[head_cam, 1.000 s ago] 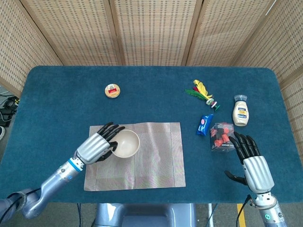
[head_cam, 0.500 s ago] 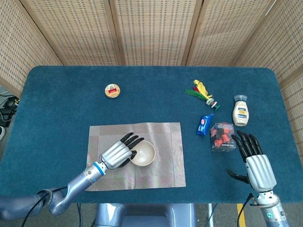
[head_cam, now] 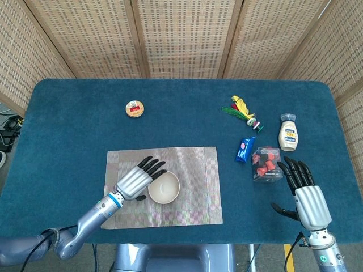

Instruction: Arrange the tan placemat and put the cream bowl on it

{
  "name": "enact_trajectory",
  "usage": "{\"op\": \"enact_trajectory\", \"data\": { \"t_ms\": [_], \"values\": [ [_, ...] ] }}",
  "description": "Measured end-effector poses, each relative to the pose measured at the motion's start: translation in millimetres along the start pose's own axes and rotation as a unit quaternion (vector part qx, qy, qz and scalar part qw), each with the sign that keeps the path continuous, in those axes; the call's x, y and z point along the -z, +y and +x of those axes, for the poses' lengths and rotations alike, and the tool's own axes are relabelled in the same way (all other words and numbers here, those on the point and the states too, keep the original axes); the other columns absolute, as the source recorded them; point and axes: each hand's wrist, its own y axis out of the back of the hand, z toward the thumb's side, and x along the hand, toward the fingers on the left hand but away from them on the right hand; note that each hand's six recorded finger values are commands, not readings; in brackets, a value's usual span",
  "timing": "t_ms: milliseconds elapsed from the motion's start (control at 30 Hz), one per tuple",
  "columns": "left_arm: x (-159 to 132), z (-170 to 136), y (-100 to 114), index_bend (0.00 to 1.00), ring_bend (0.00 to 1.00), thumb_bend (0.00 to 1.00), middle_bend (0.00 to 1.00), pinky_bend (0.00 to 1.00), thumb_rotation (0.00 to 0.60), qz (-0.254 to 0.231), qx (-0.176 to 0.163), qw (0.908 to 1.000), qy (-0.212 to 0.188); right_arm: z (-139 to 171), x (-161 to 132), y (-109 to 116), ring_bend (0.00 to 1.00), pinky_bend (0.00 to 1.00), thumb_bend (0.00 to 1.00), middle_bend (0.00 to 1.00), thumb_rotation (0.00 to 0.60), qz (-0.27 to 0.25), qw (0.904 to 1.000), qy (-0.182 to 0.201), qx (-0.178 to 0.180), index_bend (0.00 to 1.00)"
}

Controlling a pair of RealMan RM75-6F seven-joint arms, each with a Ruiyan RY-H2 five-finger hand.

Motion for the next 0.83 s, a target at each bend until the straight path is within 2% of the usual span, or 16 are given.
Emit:
{"op": "enact_trajectory", "data": {
  "t_ms": [200,367,467,633,833],
  "values": [
    [24,-20,29,0.0,0.0,0.0,0.0,0.0,0.6,-0.007,-0.053,0.9977,0.04,1,-1,1,0.0,0.0,0.0,0.0,0.6,0.001,1.0,0.002,0.002,0.0],
    [58,-54,57,0.0,0.0,0.0,0.0,0.0,0.6,-0.013,-0.114,0.9885,0.099,1,-1,2,0.0,0.0,0.0,0.0,0.6,0.007,1.0,0.002,0.004,0.0],
    [80,-83,70,0.0,0.0,0.0,0.0,0.0,0.6,-0.02,-0.15,0.978,0.144,1,2,2,0.0,0.0,0.0,0.0,0.6,0.018,0.9998,-0.005,0.007,0.0],
    [113,-143,78,0.0,0.0,0.0,0.0,0.0,0.6,-0.031,-0.194,0.9522,0.234,0,7,5,0.0,0.0,0.0,0.0,0.6,0.054,0.9982,-0.019,0.018,0.0],
    [129,-225,61,0.0,0.0,0.0,0.0,0.0,0.6,-0.04,-0.201,0.9198,0.335,-1,15,7,0.0,0.0,0.0,0.0,0.6,0.123,0.9914,-0.034,0.025,0.0]
  ]
}}
